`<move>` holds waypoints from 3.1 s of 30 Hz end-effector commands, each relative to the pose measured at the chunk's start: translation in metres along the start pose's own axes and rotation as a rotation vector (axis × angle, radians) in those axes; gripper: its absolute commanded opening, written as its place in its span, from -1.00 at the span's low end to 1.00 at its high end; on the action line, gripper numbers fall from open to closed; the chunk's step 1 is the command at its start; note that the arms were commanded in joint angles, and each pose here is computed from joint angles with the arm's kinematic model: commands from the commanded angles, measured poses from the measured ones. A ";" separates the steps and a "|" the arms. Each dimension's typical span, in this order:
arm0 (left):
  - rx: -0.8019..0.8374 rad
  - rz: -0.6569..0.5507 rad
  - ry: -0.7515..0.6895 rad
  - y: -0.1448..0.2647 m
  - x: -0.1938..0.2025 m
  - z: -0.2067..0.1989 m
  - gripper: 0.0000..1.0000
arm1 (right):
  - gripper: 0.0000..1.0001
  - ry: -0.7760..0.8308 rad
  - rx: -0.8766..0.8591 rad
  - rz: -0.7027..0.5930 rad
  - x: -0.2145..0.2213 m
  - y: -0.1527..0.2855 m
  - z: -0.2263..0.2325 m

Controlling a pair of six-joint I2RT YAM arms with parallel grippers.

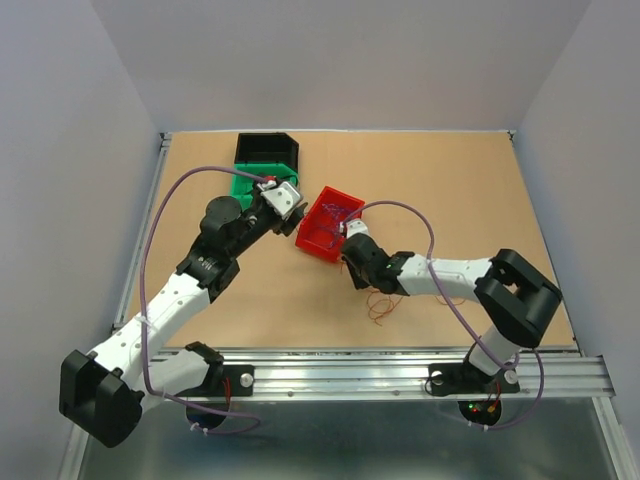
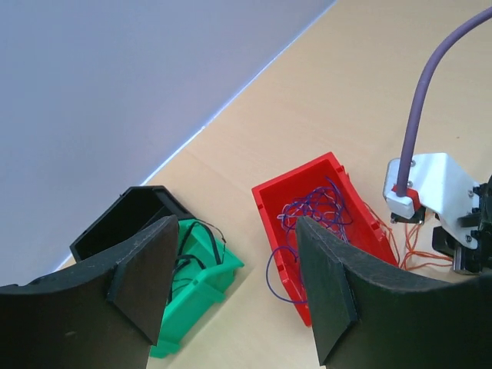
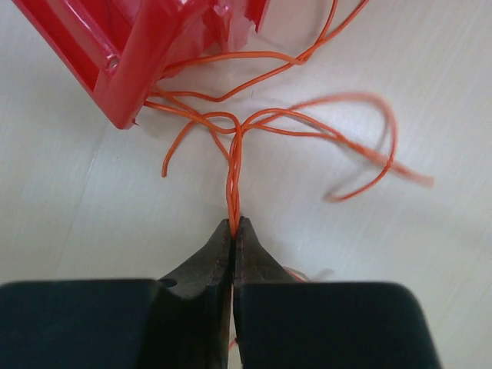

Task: Untangle the cables

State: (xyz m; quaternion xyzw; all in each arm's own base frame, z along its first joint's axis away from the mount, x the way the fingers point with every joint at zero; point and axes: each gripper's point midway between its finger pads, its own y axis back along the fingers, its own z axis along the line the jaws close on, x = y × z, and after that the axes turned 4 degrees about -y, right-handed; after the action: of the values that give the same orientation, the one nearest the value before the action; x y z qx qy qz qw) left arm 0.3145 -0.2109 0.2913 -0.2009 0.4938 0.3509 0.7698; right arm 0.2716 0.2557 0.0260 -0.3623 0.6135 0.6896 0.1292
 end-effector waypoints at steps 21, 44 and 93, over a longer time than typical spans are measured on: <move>0.467 -0.346 -0.042 0.028 -0.040 -0.095 0.50 | -0.99 -0.273 -0.510 -0.691 -0.090 0.214 -0.008; 0.754 -0.377 0.032 0.001 -0.034 -0.184 0.38 | -0.99 -0.125 -0.717 -0.723 -0.092 0.224 0.032; 0.735 -0.240 0.059 -0.018 -0.003 -0.163 -1.00 | 0.49 -0.295 -0.491 -0.785 -0.093 0.220 -0.020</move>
State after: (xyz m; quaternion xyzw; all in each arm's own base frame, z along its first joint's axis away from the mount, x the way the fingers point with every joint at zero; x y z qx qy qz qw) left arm 0.2156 -0.3314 0.1891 0.0529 0.5963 0.0665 0.7982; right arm 0.1948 0.2329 0.2482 -0.5091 0.1978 0.7723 0.3245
